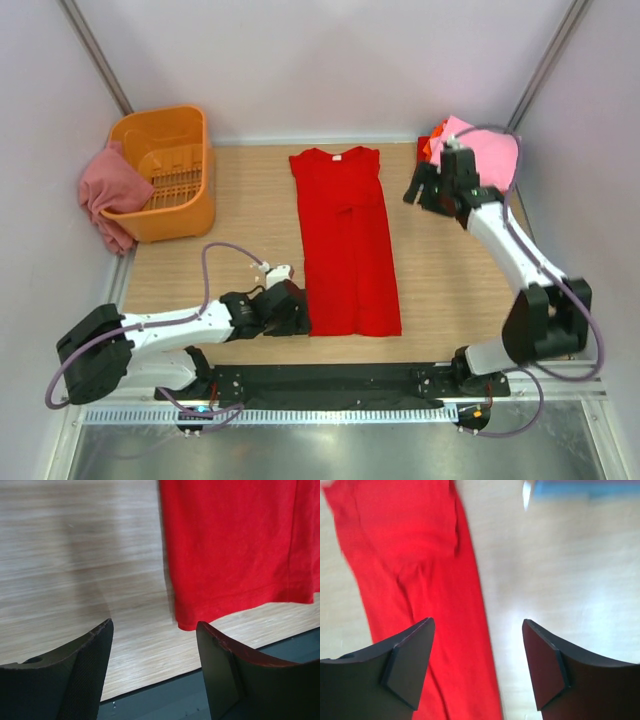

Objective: Fold and stack the t-shirts
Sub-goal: Fold the tshirt

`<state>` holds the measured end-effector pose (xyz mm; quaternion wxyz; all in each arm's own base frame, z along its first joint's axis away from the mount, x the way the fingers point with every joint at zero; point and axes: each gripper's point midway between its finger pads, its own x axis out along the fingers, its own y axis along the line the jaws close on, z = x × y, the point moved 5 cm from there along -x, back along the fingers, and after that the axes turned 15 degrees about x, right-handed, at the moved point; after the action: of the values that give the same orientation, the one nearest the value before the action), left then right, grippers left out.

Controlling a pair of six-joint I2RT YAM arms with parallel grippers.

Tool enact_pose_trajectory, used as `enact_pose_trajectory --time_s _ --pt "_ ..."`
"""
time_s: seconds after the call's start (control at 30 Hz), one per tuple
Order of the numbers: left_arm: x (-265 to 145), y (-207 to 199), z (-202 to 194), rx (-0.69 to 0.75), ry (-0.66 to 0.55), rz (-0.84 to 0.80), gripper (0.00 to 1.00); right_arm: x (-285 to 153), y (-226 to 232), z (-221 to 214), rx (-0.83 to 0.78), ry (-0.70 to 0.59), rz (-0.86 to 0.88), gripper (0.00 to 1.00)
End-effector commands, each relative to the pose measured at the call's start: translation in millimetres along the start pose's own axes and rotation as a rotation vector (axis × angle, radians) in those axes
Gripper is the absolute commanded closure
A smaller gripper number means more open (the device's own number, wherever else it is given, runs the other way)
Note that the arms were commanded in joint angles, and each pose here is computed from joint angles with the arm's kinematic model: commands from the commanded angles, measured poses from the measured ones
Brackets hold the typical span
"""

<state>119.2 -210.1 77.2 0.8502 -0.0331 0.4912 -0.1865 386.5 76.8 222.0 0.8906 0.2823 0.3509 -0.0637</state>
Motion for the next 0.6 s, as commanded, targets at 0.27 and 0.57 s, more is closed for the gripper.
enact_pose_trajectory --time_s 0.27,0.57 --pt "25.3 -33.4 -2.9 -0.01 -0.028 -0.027 0.37 -52.7 -71.1 -158.3 0.156 0.317 0.138 0.38" --pt "26.7 -39.5 -10.1 -0.007 -0.013 -0.024 0.8 -77.3 -92.5 -213.6 0.22 0.417 0.117 0.39"
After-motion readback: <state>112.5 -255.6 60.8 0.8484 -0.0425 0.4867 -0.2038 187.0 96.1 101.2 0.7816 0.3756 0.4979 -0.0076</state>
